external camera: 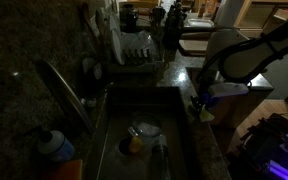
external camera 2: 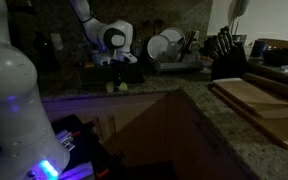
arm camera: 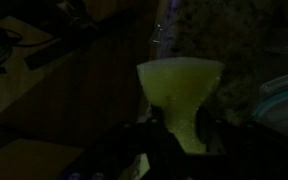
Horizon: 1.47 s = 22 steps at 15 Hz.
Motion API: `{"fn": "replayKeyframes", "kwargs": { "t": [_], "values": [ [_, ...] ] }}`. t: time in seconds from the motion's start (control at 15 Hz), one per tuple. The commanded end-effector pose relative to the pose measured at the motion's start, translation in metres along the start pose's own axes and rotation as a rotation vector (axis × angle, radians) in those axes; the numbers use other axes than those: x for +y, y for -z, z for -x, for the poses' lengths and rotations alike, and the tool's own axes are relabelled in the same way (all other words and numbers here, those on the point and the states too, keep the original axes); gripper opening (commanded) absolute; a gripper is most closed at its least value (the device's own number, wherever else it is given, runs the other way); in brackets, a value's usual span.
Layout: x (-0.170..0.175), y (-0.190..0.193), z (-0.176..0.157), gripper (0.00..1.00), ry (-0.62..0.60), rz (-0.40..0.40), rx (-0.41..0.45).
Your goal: Move the yellow sponge to the right corner close to you of the wooden board
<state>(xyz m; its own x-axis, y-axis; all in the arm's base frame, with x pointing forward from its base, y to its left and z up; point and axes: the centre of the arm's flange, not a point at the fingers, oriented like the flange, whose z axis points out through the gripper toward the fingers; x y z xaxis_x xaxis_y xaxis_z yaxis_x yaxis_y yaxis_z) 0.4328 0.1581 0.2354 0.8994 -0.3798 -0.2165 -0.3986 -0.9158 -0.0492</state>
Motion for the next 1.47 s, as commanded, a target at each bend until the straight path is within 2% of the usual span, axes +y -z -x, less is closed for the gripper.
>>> {"fn": "replayKeyframes", "kwargs": {
  "t": [0.0,0.2,0.53,0.8,0.87,1.0,1.07,1.13,1.27,1.33,1.4],
  "values": [
    [0.022,0.011,-0.005,0.05,-0.061,-0.043,0.025],
    [0.050,0.030,-0.014,0.04,-0.155,-0.044,0.060],
    [0.133,0.109,-0.012,0.05,-0.406,-0.134,0.173],
    [0.207,0.165,0.003,0.05,-0.589,-0.255,0.288],
    [0.228,0.178,0.007,0.05,-0.636,-0.298,0.304],
    [0.259,0.197,0.024,0.05,-0.669,-0.433,0.284],
    [0.227,0.186,-0.007,0.21,-0.645,-0.349,0.290],
    [0.240,0.195,0.000,0.21,-0.657,-0.394,0.290],
    [0.249,0.204,0.010,0.21,-0.664,-0.432,0.297],
    [0.249,0.203,0.012,0.05,-0.662,-0.434,0.297],
    [0.253,0.206,-0.006,0.05,-0.706,-0.399,0.387]
  ]
}}
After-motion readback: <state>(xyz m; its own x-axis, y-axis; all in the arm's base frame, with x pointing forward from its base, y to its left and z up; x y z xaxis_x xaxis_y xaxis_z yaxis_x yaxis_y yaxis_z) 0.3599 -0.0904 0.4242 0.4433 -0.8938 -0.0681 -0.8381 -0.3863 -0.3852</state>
